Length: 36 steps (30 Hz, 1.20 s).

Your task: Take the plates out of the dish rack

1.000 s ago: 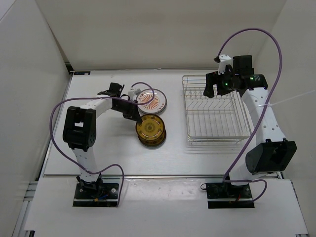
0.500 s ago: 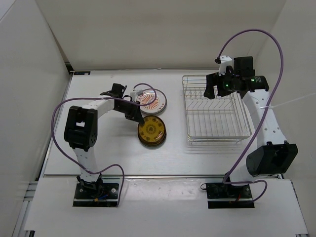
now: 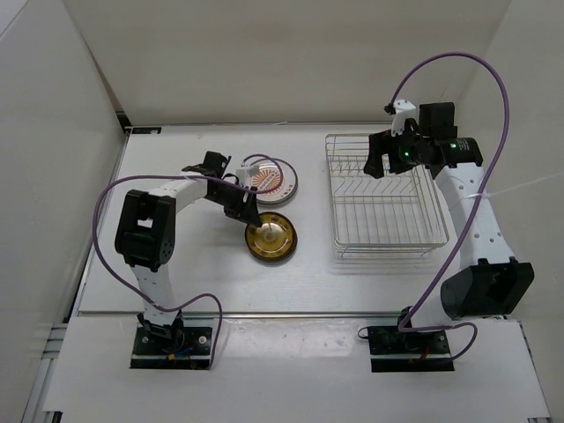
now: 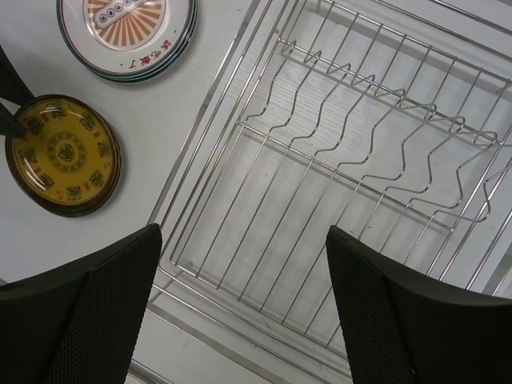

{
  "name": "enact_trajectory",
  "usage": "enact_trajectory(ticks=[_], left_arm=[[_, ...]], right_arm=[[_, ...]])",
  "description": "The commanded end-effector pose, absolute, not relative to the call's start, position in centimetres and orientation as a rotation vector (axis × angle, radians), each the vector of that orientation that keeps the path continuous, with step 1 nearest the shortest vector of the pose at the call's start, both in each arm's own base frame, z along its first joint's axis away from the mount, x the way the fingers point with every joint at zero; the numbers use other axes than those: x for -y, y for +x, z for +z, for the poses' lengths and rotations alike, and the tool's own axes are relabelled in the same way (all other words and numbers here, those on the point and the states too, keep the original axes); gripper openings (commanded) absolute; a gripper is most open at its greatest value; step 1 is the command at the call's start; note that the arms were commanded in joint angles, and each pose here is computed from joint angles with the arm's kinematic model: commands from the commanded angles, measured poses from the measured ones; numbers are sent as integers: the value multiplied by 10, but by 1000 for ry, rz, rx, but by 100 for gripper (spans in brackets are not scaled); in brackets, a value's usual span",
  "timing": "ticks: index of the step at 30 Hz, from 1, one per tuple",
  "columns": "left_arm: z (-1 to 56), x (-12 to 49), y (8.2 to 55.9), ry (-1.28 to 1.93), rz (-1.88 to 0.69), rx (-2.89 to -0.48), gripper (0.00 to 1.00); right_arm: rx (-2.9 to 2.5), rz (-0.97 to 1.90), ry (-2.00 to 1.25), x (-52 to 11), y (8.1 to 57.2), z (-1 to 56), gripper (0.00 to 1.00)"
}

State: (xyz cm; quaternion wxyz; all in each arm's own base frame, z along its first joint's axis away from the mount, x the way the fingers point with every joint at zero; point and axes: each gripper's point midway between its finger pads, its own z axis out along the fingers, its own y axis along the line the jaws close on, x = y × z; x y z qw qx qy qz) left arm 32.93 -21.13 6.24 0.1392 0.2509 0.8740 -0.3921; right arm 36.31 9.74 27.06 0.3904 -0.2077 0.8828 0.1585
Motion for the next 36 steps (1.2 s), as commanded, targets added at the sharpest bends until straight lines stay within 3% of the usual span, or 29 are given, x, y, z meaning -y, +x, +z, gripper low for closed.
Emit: enact_trajectory(ticks=[1,3,5,12,13,14,15,19,23,30,36], left_arm=[[90,214,327,826,-1052,-2453,70],[101,213,330,851,-1004,-2427,80],[112,215,333,864,-968,-2417,100],[144,203,348,869,-809,-2406,100],[152,194,353,855,-716,-2396,100],[157,188,355,824,-663,-2399,100],[163,182,362,794,-600,-2377,100],[194,127,385,539,-272,-2361,100],[229,43,398,202,-174,-2354,100],[272,-63,372,-101,-13,-2258,100],[269,-95,348,-184,5,-2250,100]], right_arm=[[-2175,415,-560,-102,358,286,86],[-2175,415,-560,-102,358,286,86],[-2172,427,-565,-104,358,287,86],[-2134,443,-565,-107,354,301,88],[-2134,413,-553,-103,356,298,91],[-2163,390,-519,-98,356,291,100],[-2160,358,-490,-94,360,286,100],[-2198,197,-344,-56,374,279,100],[-2230,122,-213,-17,387,271,100],[-2256,39,-42,44,374,262,100],[-2245,23,-16,56,368,262,100]])
